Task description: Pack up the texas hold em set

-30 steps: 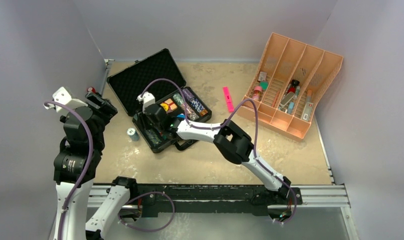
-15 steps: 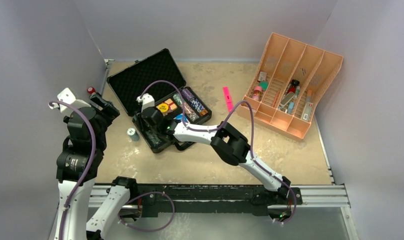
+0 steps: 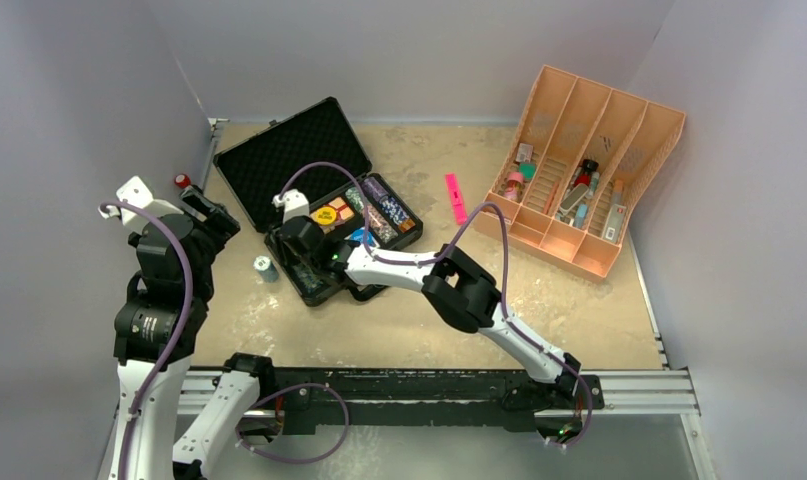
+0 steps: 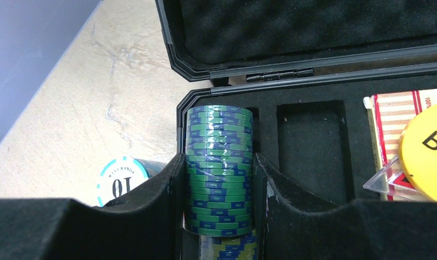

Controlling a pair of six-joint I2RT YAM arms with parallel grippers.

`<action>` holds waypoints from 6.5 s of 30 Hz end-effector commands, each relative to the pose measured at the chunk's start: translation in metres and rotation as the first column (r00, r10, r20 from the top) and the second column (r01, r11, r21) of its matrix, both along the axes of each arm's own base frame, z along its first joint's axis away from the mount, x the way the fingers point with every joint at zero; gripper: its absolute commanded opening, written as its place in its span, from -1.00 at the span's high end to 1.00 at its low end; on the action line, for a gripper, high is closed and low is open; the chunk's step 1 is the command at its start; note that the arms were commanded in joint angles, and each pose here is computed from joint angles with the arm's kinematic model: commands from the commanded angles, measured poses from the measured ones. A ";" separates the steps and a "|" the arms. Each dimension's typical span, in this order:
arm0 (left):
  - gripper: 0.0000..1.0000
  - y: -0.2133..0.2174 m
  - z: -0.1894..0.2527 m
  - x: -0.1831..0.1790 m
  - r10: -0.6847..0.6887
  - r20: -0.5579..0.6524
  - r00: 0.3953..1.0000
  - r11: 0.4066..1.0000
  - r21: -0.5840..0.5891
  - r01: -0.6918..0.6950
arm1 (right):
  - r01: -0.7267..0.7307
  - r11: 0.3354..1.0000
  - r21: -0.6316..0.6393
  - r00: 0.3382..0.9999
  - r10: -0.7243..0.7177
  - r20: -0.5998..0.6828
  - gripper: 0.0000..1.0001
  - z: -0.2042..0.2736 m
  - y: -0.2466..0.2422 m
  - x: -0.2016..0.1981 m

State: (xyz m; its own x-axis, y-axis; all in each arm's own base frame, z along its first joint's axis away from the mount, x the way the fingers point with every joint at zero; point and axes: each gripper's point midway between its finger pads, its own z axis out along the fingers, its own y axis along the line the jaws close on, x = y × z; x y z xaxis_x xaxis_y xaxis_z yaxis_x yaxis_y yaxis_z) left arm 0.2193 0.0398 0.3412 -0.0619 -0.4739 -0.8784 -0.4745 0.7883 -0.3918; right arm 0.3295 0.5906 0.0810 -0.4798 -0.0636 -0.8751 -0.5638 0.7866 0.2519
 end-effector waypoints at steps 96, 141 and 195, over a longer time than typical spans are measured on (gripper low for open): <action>0.49 -0.075 -0.121 0.053 -0.291 -0.435 0.852 0.932 -0.330 0.149 | -0.591 0.800 0.103 0.669 0.415 0.616 -0.42 0.211 -0.158 -0.096; 0.55 -0.205 -0.041 0.026 -0.886 0.104 0.451 0.322 -0.562 0.762 | -0.734 0.677 -0.054 0.471 0.564 0.678 0.16 0.207 -0.160 -0.080; -0.42 -0.032 0.022 0.074 -0.202 -0.030 0.979 0.978 0.041 0.203 | -0.053 0.994 0.092 0.997 0.047 0.064 1.00 0.086 -0.031 0.045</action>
